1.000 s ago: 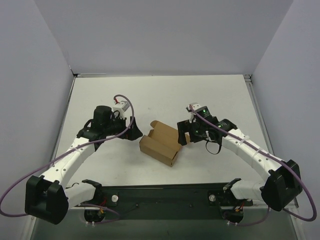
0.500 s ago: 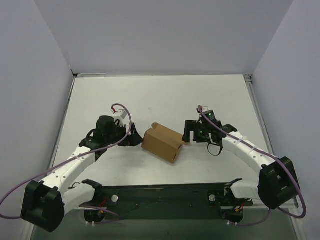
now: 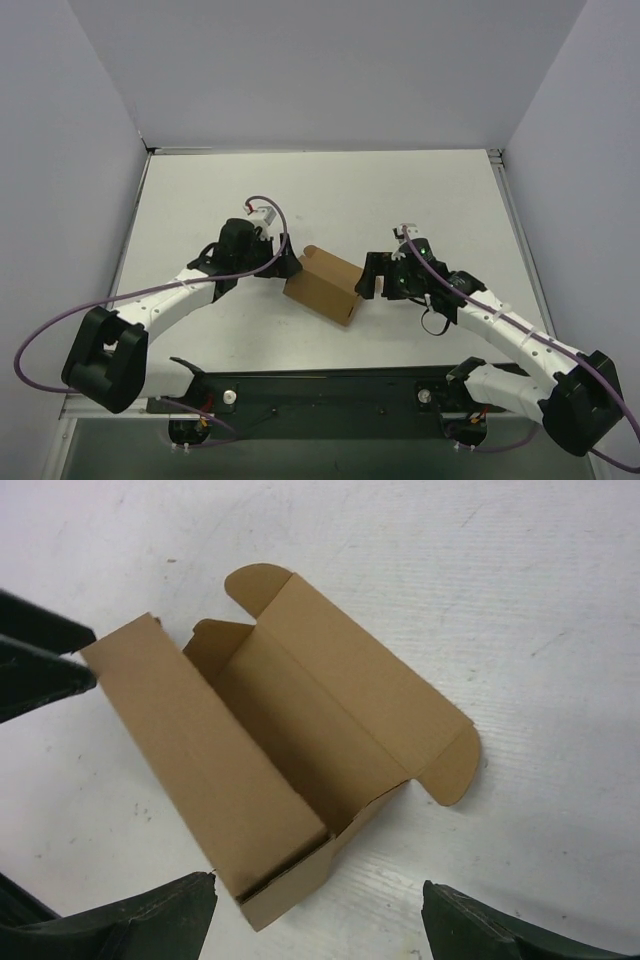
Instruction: Fold the paper box
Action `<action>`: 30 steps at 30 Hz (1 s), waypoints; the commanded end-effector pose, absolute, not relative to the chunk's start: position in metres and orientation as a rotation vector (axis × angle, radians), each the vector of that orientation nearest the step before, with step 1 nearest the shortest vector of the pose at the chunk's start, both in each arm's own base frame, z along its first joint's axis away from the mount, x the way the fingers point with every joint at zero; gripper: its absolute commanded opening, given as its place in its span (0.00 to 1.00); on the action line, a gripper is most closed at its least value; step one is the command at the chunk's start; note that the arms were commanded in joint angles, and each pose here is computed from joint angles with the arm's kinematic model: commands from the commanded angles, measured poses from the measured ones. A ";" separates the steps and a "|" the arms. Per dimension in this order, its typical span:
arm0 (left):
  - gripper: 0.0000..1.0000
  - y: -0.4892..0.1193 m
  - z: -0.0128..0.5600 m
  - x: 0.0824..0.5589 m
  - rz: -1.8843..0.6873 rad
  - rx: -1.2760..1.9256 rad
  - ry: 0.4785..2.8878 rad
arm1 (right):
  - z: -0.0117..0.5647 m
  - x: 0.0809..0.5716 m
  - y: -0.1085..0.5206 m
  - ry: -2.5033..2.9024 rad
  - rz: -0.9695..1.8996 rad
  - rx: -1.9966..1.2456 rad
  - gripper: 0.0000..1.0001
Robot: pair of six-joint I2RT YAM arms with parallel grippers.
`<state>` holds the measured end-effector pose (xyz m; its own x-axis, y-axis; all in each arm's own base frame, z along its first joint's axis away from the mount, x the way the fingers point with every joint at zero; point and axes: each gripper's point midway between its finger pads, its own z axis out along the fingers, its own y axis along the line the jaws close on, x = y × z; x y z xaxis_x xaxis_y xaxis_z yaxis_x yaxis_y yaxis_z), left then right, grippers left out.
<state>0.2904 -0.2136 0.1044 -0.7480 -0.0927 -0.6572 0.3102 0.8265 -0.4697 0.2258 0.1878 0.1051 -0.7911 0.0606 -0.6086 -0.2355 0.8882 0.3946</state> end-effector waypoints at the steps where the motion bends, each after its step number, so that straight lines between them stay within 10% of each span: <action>1: 0.98 -0.227 0.133 0.325 -0.693 0.216 2.173 | 0.112 0.223 0.197 2.399 0.614 -0.122 0.85; 30: 0.97 -0.233 0.049 0.317 -0.389 0.389 2.378 | 0.042 0.263 0.183 2.526 0.734 0.426 0.87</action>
